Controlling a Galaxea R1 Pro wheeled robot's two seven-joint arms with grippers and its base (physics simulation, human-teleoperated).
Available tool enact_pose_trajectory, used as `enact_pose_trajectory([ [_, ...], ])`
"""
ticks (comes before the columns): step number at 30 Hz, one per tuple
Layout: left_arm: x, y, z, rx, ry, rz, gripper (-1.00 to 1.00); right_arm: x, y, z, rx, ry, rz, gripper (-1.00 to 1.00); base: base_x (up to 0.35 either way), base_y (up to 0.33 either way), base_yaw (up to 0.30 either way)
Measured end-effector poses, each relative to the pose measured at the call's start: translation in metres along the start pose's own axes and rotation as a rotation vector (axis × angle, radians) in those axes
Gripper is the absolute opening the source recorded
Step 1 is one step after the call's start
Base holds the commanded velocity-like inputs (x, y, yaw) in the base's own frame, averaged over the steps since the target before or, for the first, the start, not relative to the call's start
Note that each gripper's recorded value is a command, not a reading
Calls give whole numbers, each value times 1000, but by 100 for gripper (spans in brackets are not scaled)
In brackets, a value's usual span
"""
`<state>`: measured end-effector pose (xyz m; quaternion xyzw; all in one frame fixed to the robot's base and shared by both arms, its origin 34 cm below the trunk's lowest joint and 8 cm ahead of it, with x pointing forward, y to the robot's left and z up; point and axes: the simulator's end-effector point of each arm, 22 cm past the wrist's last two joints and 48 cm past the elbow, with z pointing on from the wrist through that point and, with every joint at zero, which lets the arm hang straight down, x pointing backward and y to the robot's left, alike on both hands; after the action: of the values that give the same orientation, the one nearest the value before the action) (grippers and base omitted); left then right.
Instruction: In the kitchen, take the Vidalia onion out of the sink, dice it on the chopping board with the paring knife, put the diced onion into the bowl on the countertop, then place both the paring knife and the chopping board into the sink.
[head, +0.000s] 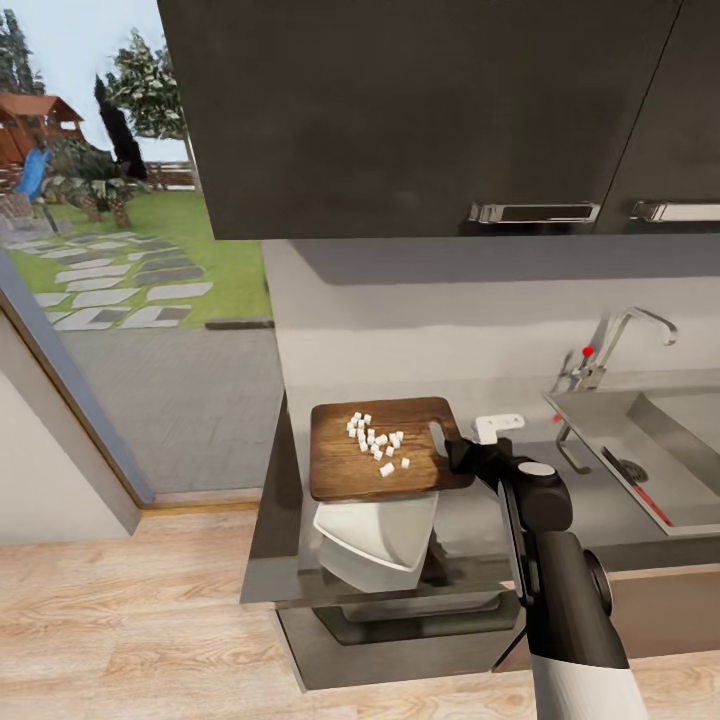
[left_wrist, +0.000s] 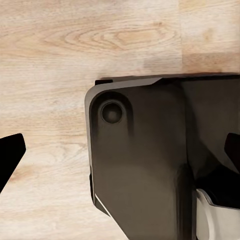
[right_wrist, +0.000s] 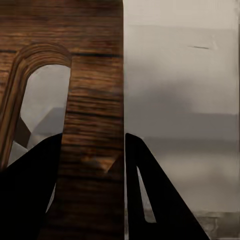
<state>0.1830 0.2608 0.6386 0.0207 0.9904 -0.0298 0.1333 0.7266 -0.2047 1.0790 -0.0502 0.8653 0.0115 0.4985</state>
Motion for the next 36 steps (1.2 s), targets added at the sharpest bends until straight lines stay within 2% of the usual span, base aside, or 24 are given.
enact_pose_trajectory([
  [3, 0, 0, 0, 0, 0, 0, 100, -11, 0, 0, -1, -51, -14, -100, 0, 0, 0],
  [18, 1, 0, 0, 0, 3, 0, 100, -19, -1, 0, -1, -89, -24, -100, 0, 0, 0],
  [23, 1, -2, 0, 2, 3, -2, 100, -22, 8, -1, -38, -103, -28, -100, 0, 0, 0],
  [31, 1, -2, 0, 2, 1, -2, 100, -25, 9, -2, -44, -112, -31, -100, 0, 0, -52],
  [36, -2, -2, 0, 2, -7, -1, 100, -36, 6, -6, -39, -158, -41, -100, 0, 0, -159],
])
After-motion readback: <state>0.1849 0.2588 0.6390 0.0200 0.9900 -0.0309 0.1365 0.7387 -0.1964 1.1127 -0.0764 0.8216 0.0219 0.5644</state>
